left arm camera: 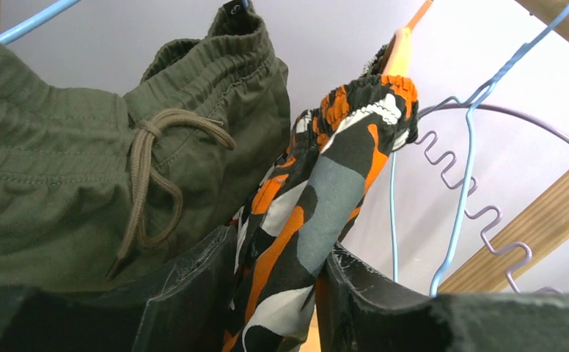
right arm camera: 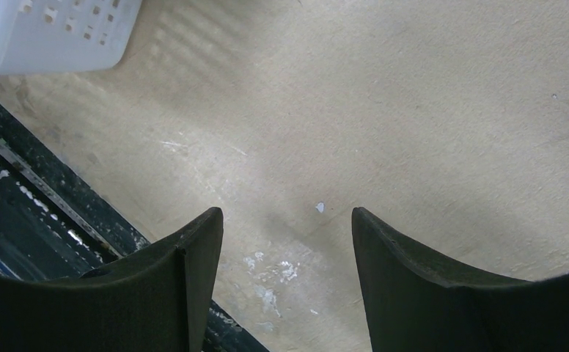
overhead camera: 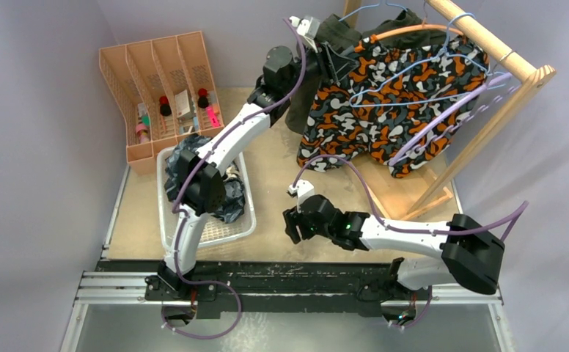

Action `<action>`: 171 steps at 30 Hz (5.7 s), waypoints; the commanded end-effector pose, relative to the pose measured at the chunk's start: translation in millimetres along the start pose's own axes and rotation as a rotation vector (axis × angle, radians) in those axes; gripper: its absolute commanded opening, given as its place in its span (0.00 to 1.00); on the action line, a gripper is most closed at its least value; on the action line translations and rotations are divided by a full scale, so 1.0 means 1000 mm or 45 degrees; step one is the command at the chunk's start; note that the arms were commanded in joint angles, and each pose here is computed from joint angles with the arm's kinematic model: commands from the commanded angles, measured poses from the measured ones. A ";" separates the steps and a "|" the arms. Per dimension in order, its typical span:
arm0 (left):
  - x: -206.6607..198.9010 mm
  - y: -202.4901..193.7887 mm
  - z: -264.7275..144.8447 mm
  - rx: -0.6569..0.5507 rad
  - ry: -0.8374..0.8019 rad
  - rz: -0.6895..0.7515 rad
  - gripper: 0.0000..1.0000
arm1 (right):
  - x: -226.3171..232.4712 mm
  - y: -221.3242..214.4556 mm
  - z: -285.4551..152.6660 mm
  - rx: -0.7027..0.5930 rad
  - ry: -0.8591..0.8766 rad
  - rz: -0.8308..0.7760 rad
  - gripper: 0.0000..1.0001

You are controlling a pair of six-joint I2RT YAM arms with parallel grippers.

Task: Remove the shorts from the hanger
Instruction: Pick up the hanger from the clothes rod.

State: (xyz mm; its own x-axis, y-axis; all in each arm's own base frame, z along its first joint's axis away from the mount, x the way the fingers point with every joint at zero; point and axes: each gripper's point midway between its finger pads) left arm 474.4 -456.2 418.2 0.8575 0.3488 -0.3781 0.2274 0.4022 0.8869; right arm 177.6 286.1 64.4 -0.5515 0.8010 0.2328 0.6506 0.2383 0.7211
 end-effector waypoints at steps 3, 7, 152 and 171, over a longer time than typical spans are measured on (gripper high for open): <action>-0.042 0.036 0.006 -0.113 -0.128 0.034 0.30 | 0.002 0.016 0.001 -0.034 -0.041 0.024 0.66; -0.046 0.036 0.007 -0.119 -0.134 0.030 0.17 | 0.000 0.015 0.002 -0.026 -0.059 0.035 0.66; -0.090 0.011 -0.326 -0.042 0.561 0.235 0.00 | 0.066 0.305 -0.135 -0.620 -0.154 0.304 0.63; -0.084 -0.010 -0.343 -0.019 0.597 0.201 0.00 | 0.052 0.343 -0.122 -0.745 -0.232 0.536 0.60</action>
State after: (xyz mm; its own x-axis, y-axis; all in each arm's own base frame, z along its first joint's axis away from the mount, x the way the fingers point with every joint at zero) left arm 245.1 -200.5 309.1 0.5487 0.7835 -0.2917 0.2062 0.2114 0.9554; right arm 299.4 352.4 383.6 -0.2497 0.8520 0.4602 0.4408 -0.3232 0.8374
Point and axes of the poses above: each gripper's point midway between its finger pads, its own z axis out along the fingers, its own x axis along the line the jaws close on, y = z × x, and after that the axes turned 4 degrees about z, right-handed
